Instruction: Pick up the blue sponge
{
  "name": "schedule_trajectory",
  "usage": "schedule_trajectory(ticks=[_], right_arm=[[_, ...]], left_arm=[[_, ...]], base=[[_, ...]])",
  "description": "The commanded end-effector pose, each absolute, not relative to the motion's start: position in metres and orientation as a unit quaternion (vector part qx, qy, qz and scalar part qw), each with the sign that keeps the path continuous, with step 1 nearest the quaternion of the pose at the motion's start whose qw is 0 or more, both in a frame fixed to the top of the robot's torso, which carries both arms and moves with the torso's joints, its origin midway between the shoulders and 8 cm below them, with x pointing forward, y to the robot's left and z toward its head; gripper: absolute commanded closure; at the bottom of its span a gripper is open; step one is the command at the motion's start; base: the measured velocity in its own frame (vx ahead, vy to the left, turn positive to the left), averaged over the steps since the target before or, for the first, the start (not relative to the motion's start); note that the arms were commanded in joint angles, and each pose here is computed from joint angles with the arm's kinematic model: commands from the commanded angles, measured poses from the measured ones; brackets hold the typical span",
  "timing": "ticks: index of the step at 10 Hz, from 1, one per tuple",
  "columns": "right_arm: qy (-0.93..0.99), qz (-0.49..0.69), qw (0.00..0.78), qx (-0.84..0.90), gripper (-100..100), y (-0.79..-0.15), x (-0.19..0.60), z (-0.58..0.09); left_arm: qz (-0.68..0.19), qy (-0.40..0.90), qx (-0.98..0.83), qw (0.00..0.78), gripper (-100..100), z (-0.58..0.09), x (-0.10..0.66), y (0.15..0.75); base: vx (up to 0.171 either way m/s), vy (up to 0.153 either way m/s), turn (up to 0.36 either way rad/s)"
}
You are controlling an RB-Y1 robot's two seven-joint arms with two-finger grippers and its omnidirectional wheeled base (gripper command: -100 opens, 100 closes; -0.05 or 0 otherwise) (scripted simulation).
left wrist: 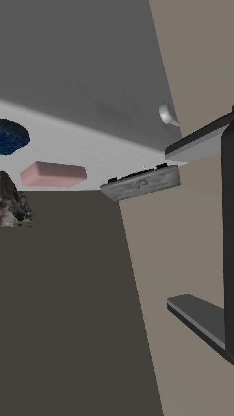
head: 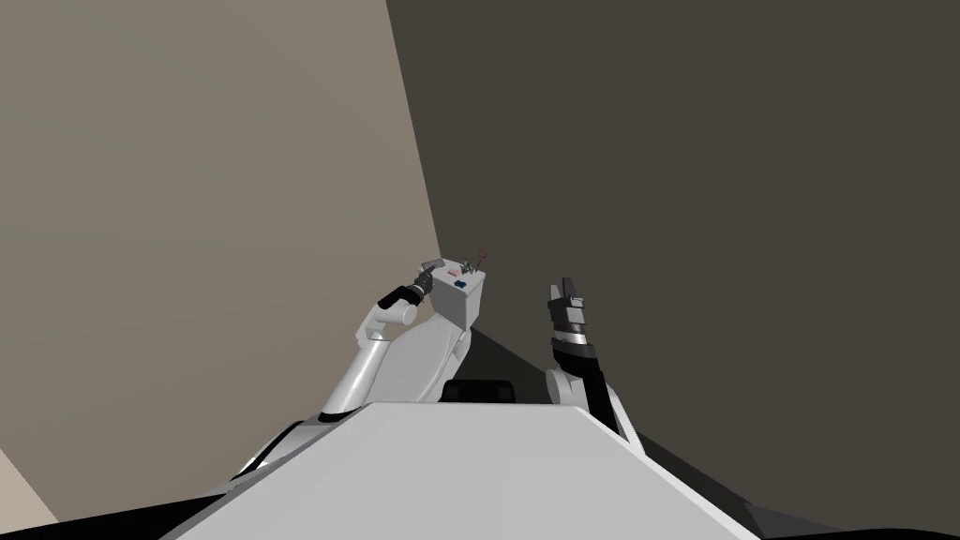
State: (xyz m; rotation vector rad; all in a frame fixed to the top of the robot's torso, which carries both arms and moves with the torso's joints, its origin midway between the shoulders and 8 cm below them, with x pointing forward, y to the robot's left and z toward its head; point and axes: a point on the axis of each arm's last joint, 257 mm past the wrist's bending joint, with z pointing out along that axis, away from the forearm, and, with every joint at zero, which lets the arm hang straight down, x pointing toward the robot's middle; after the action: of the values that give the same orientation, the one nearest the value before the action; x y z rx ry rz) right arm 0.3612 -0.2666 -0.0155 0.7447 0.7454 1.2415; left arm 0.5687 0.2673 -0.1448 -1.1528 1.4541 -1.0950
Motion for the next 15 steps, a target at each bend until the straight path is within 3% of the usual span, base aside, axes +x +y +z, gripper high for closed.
schedule_trajectory(ticks=[1, 15], right_arm=[[0.333, 0.554, 0.686, 0.333, 0, -0.267, 0.361, -0.016], [0.333, 0.554, 0.686, 0.333, 0, -0.267, 0.361, -0.016]], left_arm=[[-0.449, 0.602, -0.475, 0.458, -100, -0.143, 0.571, 0.262], [-0.426, 0.631, -0.489, 0.427, -100, -0.148, 0.593, 0.256]], base=[[-0.010, 0.007, -0.006], [-0.009, 0.009, -0.029]])
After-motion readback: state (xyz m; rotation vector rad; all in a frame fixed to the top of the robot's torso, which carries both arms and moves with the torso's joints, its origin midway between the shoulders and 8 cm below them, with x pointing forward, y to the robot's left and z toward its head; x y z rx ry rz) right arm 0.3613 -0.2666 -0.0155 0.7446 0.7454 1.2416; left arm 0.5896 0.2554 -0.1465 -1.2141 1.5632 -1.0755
